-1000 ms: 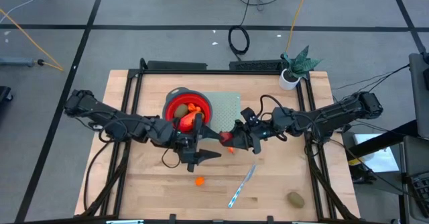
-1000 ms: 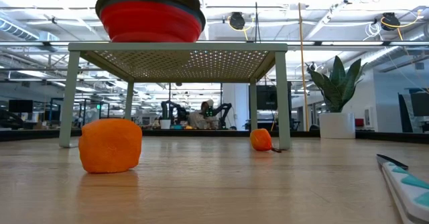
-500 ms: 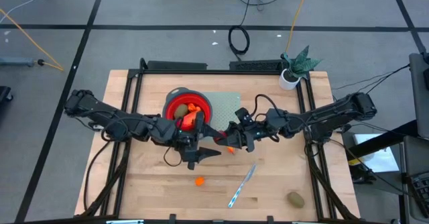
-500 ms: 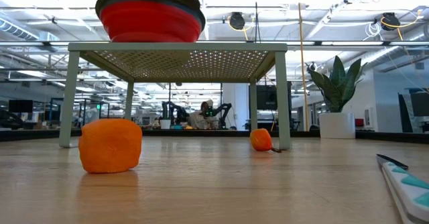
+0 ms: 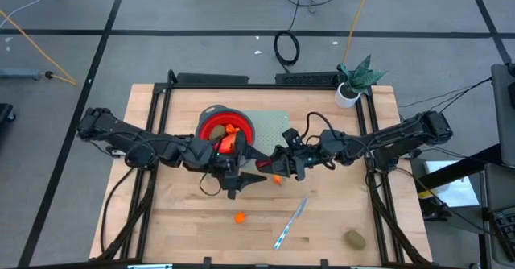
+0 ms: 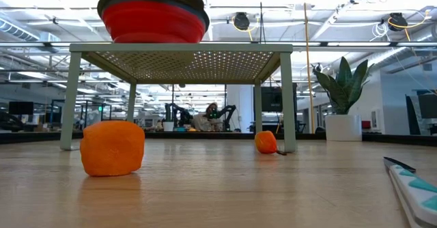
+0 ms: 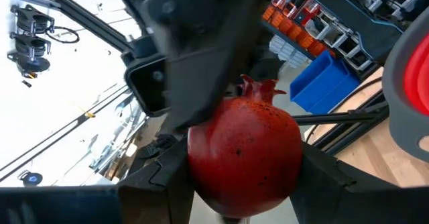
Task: Pick & Place Fruit
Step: Put the pomegranate into the red strainer bowl on the shelf
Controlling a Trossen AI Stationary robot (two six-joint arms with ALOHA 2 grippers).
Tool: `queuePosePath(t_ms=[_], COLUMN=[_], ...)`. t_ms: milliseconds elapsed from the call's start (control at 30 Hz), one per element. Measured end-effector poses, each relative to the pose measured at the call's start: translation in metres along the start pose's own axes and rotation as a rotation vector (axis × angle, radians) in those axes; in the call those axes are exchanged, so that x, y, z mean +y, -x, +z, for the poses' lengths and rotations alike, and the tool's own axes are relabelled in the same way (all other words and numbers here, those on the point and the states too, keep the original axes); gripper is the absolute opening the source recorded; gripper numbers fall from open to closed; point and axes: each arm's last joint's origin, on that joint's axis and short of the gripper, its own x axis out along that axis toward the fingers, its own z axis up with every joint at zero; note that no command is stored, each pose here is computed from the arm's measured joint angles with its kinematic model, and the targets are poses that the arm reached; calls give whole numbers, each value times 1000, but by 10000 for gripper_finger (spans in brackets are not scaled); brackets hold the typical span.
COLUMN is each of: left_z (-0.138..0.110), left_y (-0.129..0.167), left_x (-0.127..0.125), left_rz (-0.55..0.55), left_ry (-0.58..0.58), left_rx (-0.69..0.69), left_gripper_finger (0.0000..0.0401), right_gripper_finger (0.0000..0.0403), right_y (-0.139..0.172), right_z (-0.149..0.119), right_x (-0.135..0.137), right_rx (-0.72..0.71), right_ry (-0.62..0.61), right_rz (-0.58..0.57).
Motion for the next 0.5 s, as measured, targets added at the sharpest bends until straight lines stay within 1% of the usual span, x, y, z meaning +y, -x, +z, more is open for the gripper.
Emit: queuePosePath(t_ms=[133,333,400,500], left_z=[-4,-5,-5,-5], left_y=[-1,-1,-1,-1], left_x=[3,2,2,2], left_rz=[37,33,35,31], left_ry=[-2,-5,-4,-5], left_rx=[51,58,54,56], left_gripper_finger=[282,281,272,242], right_gripper_finger=[179,179,179,179], right_y=[0,0,0,0], right_z=[1,1,0,0], right_x=[2,1,0,-1], right_rx=[-16,-12,-7,-7], right_ry=[1,0,-1,-1], right_rz=[3,-11,-20,-23])
